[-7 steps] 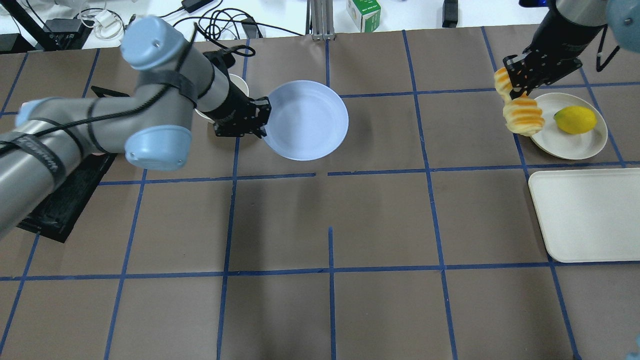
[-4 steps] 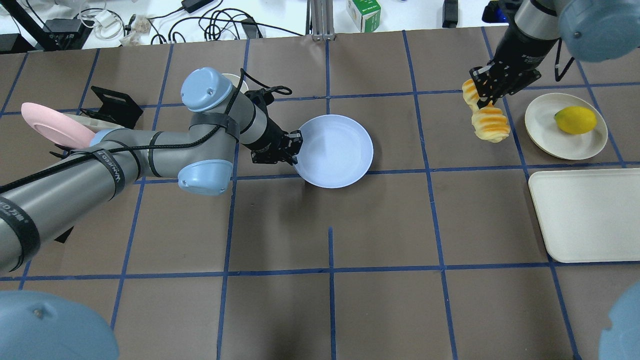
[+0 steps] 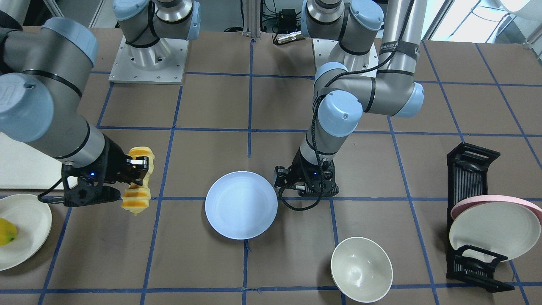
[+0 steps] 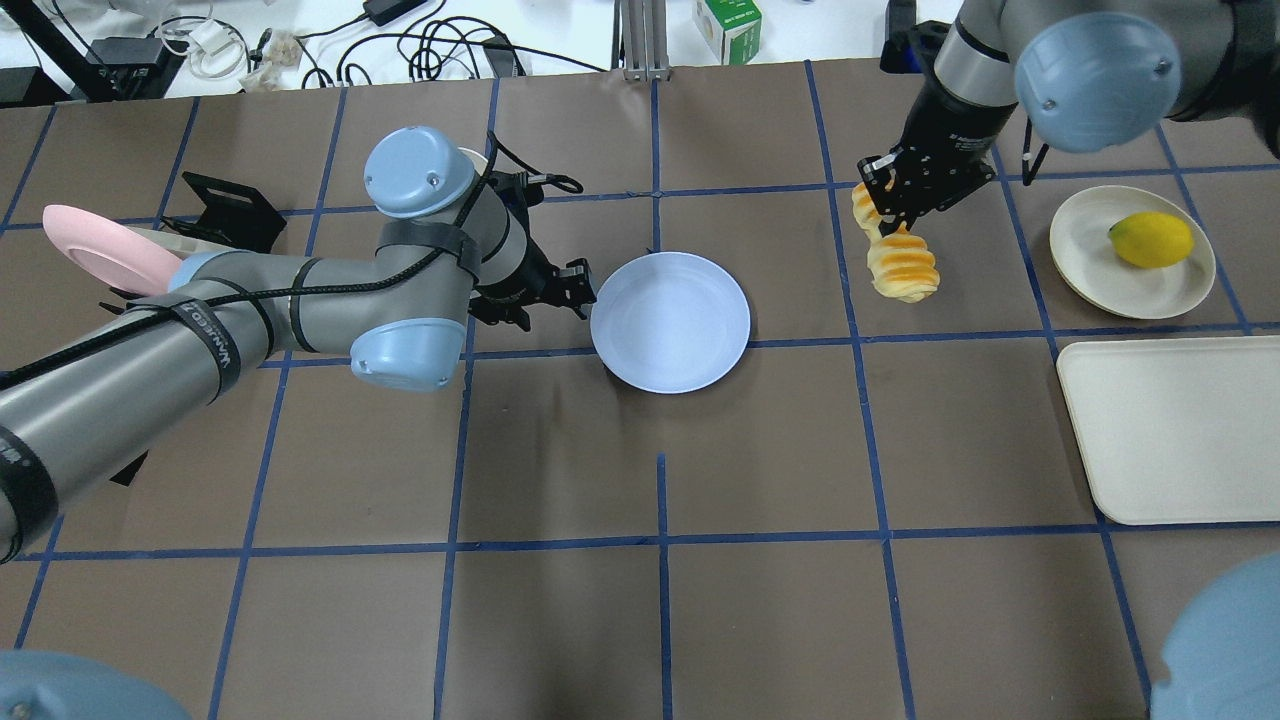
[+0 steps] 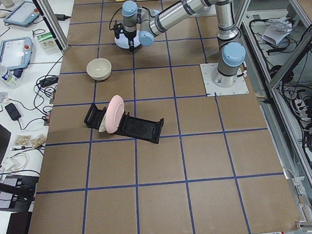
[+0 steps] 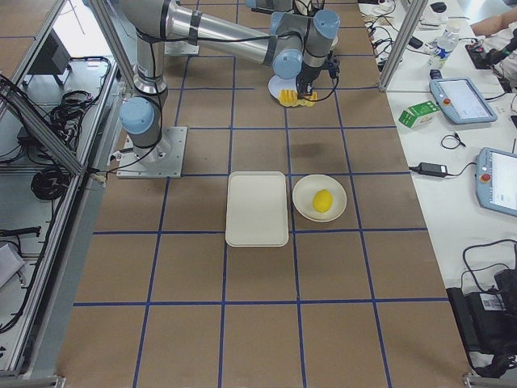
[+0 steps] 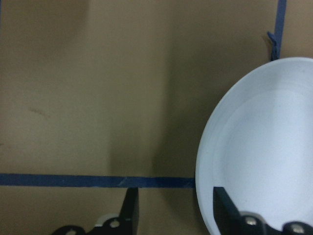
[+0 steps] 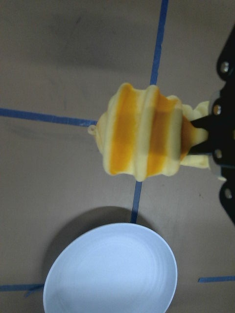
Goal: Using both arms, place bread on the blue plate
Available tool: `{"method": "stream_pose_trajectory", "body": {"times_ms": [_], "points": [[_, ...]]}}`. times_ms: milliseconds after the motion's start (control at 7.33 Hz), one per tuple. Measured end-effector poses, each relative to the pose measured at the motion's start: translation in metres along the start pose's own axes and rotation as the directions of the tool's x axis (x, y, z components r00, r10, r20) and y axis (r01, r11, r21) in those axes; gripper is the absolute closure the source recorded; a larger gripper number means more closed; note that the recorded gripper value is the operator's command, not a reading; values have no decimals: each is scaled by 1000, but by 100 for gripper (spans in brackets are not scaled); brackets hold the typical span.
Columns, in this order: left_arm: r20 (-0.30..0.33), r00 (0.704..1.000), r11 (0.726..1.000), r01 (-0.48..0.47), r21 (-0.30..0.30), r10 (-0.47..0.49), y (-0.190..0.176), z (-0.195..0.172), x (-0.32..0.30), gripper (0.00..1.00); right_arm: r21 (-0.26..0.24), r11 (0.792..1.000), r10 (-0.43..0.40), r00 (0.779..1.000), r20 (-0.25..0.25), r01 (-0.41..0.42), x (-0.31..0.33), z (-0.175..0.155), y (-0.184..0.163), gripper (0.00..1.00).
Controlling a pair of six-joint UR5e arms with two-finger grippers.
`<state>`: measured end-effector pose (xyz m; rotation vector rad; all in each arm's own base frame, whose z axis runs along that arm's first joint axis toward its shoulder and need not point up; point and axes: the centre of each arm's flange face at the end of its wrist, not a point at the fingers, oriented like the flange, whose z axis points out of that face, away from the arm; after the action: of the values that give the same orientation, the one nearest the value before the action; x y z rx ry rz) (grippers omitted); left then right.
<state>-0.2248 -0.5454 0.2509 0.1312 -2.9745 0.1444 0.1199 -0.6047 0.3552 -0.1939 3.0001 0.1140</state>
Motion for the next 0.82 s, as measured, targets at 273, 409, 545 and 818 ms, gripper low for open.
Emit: {"method": "stream_pose_trajectory", "body": {"times_ms": [273,409,545,818], "points": [[111,994,995,10,-99,1,-12,-69,1,0,37,999,10,1000,1,-10,-69,24,-5,100],[156,988,991,22,-130,-2,-18,-109,-1,0,67,997,35,999,2,-35,-113,42,-7,100],[173,985,990,38,-133,-15,-23,-144,-7,0,105,992,74,997,12,-75,-148,65,-13,100],[176,983,993,64,-102,-45,-26,-186,-24,0,112,981,158,987,27,-160,-181,117,-24,100]]}}
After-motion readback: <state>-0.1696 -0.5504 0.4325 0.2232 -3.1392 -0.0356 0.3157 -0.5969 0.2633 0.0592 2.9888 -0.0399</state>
